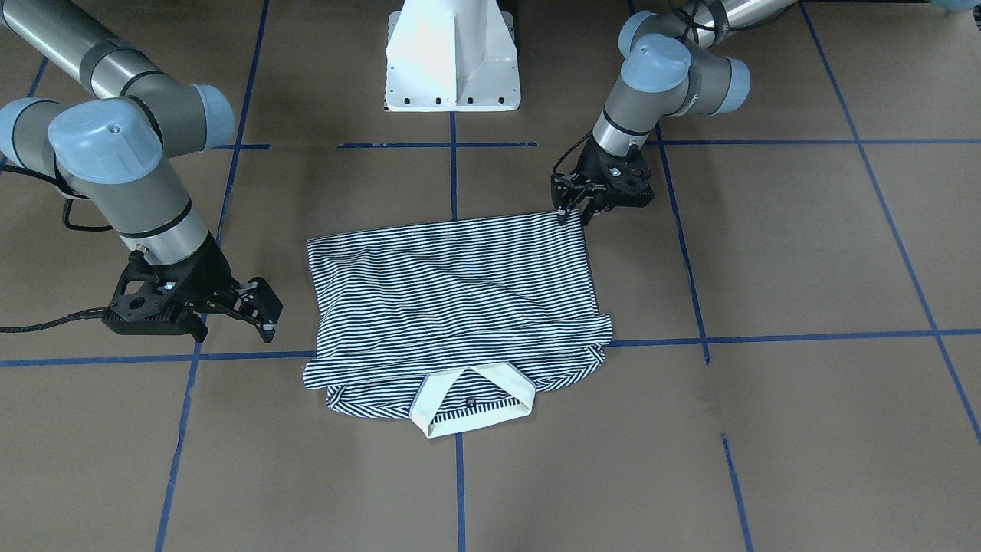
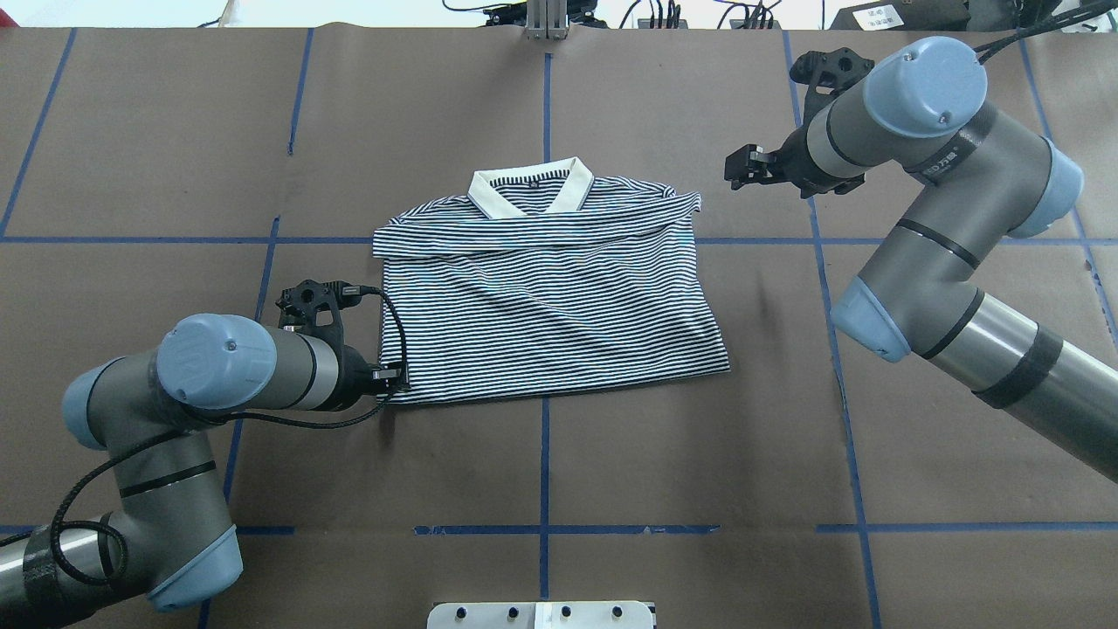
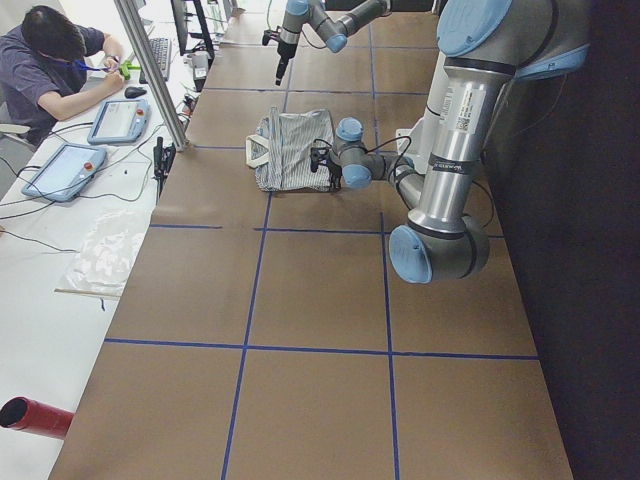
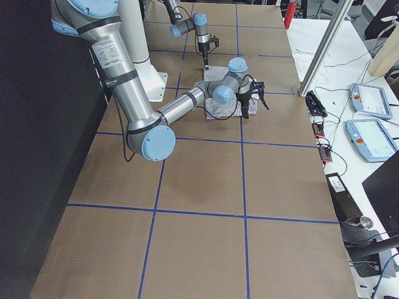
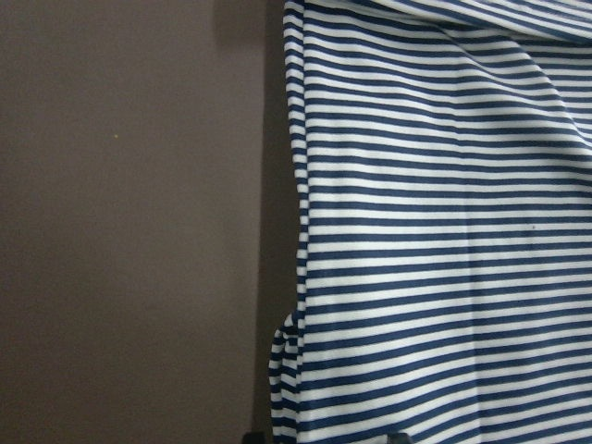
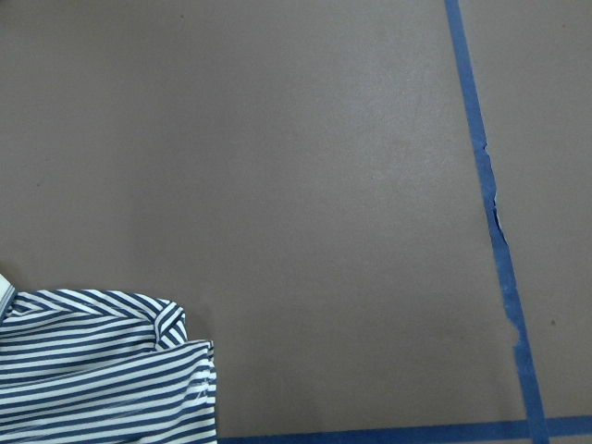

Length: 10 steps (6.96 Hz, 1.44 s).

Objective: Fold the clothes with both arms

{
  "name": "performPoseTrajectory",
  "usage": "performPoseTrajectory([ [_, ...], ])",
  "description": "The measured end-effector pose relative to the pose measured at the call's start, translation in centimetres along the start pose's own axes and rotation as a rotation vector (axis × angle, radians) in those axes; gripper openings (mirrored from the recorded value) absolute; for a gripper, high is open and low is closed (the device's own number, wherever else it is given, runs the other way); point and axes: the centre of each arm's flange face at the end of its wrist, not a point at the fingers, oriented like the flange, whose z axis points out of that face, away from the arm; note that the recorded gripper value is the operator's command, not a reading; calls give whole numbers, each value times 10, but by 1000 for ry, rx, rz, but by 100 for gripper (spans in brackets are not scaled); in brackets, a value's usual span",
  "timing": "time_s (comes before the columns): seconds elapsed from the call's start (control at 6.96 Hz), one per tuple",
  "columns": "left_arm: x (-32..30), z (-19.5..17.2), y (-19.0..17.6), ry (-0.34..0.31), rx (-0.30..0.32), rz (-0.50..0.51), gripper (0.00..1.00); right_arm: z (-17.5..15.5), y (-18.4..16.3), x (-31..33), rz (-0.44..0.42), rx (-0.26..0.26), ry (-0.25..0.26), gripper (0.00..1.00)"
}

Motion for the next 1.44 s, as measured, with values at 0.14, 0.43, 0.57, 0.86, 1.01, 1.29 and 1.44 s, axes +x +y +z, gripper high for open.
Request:
performPoseTrajectory([
  [0.14, 1, 0, 1, 1, -1, 0, 0, -1, 0, 0, 0, 1, -1, 100],
  [0.43, 0, -3, 1, 4, 3, 3, 0, -1, 0, 0, 0, 1, -1, 100],
  [0.57, -3, -8, -3, 3, 11, 12, 0, -1, 0, 0, 1, 2, -1, 100],
  [0.86, -30, -17, -50, -37, 76, 94, 0, 0, 0, 0, 1, 2, -1, 100],
  [1.01, -59, -18, -96, -94, 125, 142, 0, 0, 0, 0, 1, 2, -1, 100],
  [1.29, -100, -17, -227, -218, 232, 191, 0, 0, 1, -1, 4, 2, -1, 100],
  [1.44, -102, -6, -292, -257, 290, 188, 0, 0, 1, -2, 5, 2, -1, 100],
])
